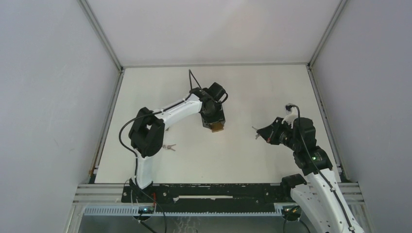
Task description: Unlock with the key
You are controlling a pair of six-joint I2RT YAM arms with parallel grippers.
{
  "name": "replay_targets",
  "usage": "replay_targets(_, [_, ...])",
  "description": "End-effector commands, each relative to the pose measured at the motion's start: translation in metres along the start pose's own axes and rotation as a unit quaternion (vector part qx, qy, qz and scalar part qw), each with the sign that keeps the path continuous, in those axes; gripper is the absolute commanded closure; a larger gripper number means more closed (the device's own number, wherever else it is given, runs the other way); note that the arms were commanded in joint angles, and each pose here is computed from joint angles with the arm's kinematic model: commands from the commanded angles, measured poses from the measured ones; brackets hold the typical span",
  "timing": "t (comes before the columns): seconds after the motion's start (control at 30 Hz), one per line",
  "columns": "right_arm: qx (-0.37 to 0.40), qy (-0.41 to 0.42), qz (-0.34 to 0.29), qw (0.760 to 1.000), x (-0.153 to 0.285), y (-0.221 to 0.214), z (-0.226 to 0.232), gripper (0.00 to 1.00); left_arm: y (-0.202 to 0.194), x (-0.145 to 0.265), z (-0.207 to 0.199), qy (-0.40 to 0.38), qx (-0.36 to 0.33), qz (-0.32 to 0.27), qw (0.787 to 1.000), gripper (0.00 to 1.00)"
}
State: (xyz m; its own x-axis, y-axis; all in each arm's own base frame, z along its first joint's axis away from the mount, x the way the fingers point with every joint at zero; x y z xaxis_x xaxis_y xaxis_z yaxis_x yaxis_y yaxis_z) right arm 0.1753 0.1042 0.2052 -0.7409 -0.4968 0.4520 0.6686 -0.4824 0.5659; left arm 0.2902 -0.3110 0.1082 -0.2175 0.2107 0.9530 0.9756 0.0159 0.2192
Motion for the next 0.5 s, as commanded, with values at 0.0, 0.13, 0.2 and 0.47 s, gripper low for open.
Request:
replay_targets(0.0, [0.001, 0.047, -0.021, 0.999, 0.002, 0.011, 0.020, 1.00, 0.018, 0.052, -0.024, -0.094, 0.033, -0.053, 0.994, 0.79])
replay_targets(0.13, [0.001, 0.069, -0.026, 0.997, 0.002, 0.013, 0.030, 1.00, 0.025, 0.075, -0.029, -0.125, 0.046, -0.077, 0.988, 0.92])
replay_targets(0.2, [0.001, 0.077, -0.029, 0.997, 0.001, 0.014, 0.034, 1.00, 0.027, 0.086, -0.031, -0.139, 0.054, -0.086, 0.985, 0.99])
replay_targets(0.47, [0.016, 0.099, -0.040, 0.994, -0.009, 0.011, 0.056, 1.00, 0.030, 0.120, -0.035, -0.202, 0.109, -0.114, 0.967, 1.00])
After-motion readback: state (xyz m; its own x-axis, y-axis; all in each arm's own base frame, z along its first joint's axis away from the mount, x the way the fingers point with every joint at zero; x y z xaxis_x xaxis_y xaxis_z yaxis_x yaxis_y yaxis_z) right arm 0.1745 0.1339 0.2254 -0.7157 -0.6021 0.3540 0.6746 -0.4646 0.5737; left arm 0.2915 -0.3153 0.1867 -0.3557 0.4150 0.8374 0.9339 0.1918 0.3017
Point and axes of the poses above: each gripper's point midway between its finger pads, its own x axis back along the fingers, its own z axis along the line the jaws close on, y = z × x, the point moved 4 cm from there along x, back along the fingers, and after that the axes turned 9 degrees about -x, right-handed, at the moved point
